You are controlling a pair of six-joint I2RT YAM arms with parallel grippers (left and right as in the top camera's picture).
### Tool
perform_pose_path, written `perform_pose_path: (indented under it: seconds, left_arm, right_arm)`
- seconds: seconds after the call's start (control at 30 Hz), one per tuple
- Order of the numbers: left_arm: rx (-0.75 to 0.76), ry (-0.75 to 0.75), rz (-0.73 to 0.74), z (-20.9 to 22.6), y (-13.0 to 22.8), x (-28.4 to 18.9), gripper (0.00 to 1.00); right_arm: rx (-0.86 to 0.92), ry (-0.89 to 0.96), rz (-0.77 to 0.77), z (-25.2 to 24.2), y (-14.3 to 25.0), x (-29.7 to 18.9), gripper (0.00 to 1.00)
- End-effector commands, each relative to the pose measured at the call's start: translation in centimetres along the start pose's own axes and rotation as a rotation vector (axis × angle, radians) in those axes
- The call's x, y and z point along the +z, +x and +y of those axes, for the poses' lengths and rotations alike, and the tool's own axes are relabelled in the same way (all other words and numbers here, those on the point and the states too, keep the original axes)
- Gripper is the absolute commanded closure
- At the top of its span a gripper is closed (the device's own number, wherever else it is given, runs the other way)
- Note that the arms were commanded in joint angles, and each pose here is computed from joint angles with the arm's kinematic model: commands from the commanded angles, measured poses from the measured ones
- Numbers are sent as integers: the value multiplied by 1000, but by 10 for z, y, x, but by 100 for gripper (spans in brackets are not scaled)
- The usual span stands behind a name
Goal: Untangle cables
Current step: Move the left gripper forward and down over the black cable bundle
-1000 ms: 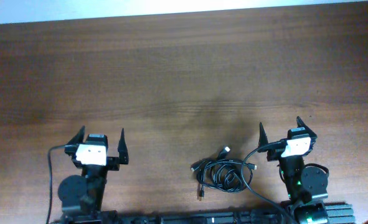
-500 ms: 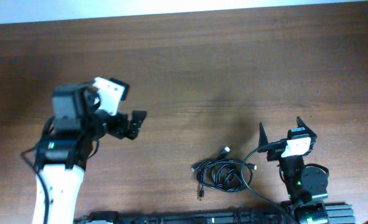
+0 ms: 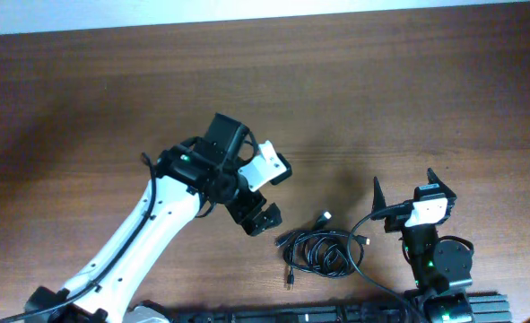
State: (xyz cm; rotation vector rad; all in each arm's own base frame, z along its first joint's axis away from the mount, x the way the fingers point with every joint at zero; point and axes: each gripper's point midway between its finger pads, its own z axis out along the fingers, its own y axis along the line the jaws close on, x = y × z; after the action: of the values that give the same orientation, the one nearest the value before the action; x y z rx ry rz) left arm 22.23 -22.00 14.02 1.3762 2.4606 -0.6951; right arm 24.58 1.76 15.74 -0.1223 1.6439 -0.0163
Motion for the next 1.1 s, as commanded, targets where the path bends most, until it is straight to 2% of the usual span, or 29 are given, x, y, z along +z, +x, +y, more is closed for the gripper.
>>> perform_pose_path:
  seconds: [0.0,0.07,0.2,0.3,0.4,0.43,0.47,0.5,0.73,0.8,0.87,0.9,0.93,1.03,1.07]
  left_arm:
    - [36,83,-5,-19,-9,9,1]
    - [48,104,33,-28,-7,22,1]
    - [-107,31,134,-23,-2,55,1]
    - [-110,58,209,-32,8,78,1]
    - [-128,-86,335,-18,28,102,1]
    - [-116,-133,360,-13,32,108,7]
    - [-103,-139,368,-13,33,114,24]
    - [-97,-138,372,-14,33,118,32]
    - [-105,-150,416,-10,42,128,34]
    - [-93,-125,414,-19,41,131,28]
    - [-69,-109,411,-28,40,135,26]
    - [-53,-106,405,-32,38,137,20]
    - [-35,-104,391,-36,34,140,18]
    - [0,-104,333,-39,20,147,18]
    - [4,-108,321,-38,18,149,24]
  right_arm:
    - [2,0,5,0,3,0,1]
    - [1,0,5,0,3,0,1]
    - [1,0,5,0,3,0,1]
    - [1,0,5,0,3,0,1]
    - [1,0,5,0,3,0,1]
    - [1,0,5,0,3,0,1]
    - [1,0,5,0,3,0,1]
    - [1,0,5,0,3,0,1]
    - [1,0,5,0,3,0,2]
    - [1,0,5,0,3,0,1]
    - [1,0,5,0,3,0,1]
    - [1,0,5,0,3,0,1]
    - [1,0,5,0,3,0,1]
    - [1,0,5,0,3,0,2]
    - [1,0,5,0,3,0,1]
